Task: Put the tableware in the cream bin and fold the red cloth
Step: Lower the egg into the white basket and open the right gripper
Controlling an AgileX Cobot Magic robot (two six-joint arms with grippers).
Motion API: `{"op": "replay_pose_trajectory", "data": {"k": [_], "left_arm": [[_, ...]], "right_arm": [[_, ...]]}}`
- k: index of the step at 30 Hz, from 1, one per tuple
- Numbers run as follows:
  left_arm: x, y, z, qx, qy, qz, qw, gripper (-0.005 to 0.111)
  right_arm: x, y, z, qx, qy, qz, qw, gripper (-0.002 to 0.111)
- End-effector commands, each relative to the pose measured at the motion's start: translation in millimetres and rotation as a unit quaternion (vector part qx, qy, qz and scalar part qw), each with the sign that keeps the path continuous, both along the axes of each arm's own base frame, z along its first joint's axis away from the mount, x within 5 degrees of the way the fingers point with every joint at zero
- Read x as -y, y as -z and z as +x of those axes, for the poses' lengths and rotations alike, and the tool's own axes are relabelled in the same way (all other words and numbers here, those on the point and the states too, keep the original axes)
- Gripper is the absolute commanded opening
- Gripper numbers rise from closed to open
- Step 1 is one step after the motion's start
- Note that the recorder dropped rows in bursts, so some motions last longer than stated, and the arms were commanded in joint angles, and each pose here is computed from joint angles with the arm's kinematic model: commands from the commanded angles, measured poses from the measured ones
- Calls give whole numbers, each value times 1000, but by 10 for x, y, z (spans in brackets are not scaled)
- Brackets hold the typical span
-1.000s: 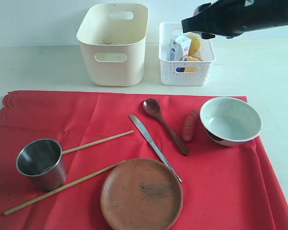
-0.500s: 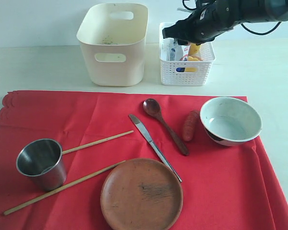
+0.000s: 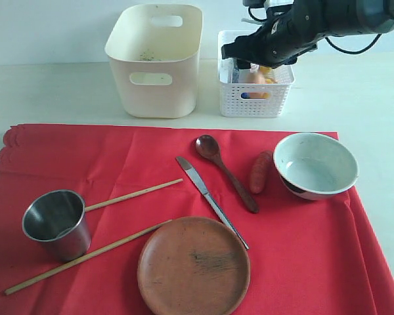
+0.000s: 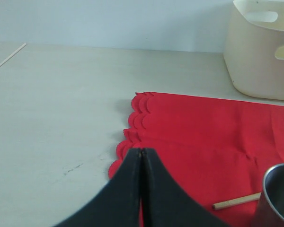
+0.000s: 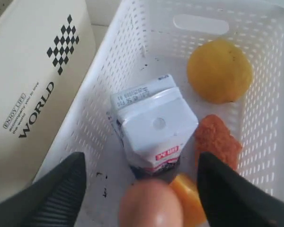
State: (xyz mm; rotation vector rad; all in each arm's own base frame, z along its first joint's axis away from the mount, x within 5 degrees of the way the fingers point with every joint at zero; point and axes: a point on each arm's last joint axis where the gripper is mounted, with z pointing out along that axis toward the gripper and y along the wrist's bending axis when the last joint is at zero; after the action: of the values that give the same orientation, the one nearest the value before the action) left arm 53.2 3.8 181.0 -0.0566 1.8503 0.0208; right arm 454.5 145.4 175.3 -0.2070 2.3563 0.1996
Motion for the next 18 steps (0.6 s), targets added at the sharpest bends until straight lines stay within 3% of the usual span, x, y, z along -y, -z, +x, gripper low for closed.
{"op": "replay_pose_trajectory", "data": {"k": [1,6,18], "left_arm": [[5,1,-1,5,4,-1,1000,0],[5,1,-1,5,4,-1,1000,0],[5,1,-1,5,4,-1,1000,0]], "right_arm": [[-11,-35,5,-6,7,9,1000,80],[10,-125,-54,-22,-1,-6,1000,86],[150,-978,-404,-1,-52,-71,996,86]]}}
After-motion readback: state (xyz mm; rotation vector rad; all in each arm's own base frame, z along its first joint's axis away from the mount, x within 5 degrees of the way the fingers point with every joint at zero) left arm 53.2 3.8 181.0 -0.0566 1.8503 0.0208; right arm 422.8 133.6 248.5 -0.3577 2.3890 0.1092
